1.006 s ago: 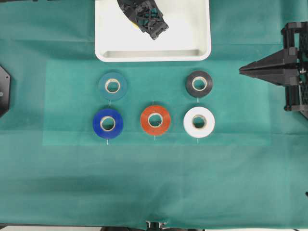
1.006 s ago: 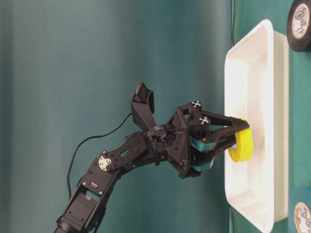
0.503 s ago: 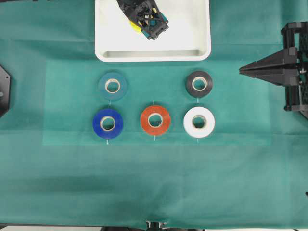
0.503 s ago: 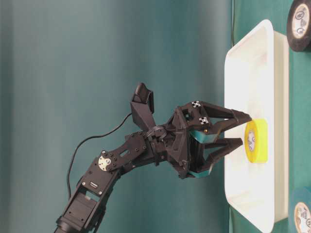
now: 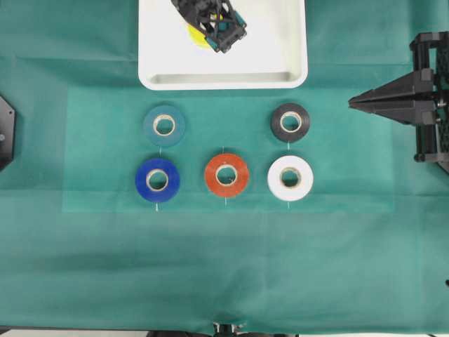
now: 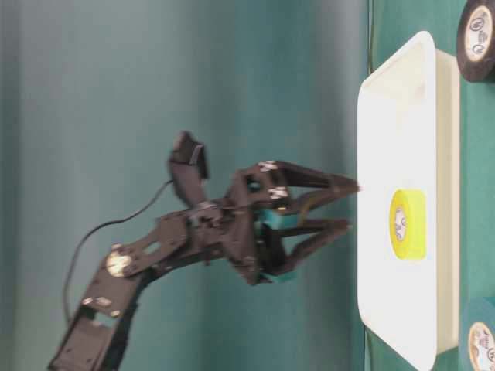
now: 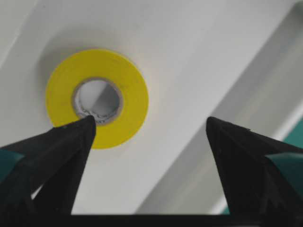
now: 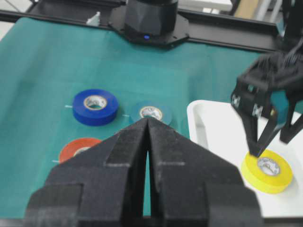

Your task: Place the tape from the fixed location into the white case.

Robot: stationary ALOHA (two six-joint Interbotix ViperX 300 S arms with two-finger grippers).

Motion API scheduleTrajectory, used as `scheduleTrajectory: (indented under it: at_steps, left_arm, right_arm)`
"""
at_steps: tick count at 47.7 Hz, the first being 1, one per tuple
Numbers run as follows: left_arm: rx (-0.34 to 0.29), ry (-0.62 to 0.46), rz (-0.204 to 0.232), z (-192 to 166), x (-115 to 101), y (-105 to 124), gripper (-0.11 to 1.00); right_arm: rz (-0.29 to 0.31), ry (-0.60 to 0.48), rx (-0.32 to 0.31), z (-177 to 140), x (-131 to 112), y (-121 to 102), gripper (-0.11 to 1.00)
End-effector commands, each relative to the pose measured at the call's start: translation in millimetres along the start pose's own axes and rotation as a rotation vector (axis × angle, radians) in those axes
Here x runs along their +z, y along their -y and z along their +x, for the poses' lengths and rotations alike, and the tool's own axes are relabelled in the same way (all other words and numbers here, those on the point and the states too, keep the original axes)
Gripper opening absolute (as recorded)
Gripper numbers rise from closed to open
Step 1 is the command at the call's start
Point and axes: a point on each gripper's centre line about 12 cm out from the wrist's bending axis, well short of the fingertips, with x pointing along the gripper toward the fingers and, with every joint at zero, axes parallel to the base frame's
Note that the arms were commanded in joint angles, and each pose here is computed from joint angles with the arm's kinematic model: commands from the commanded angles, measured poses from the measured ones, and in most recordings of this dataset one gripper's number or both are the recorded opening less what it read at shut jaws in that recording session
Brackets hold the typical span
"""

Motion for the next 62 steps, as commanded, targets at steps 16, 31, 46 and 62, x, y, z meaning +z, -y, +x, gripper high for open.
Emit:
scheduleTrajectory:
  at_steps: [16, 31, 46, 62]
  left_arm:
    - [-0.023, 0.054, 0.011, -59, 12, 11, 0.92]
    - [-0.028, 0.069, 0.011, -73, 12, 12, 0.92]
    - [-0.03, 0.076, 0.011, -76, 12, 12, 0.92]
    - [-0.03, 0.076, 0.011, -76, 12, 12, 0.92]
  right_arm:
    - [0.0, 0.023, 0.001, 2, 11, 0, 0.0]
    - [0.0, 0.021, 0.001, 2, 11, 0, 0.0]
    - [0.0, 0.026, 0.001, 1, 12, 0, 0.0]
    - [0.0, 0.023, 0.001, 2, 11, 0, 0.0]
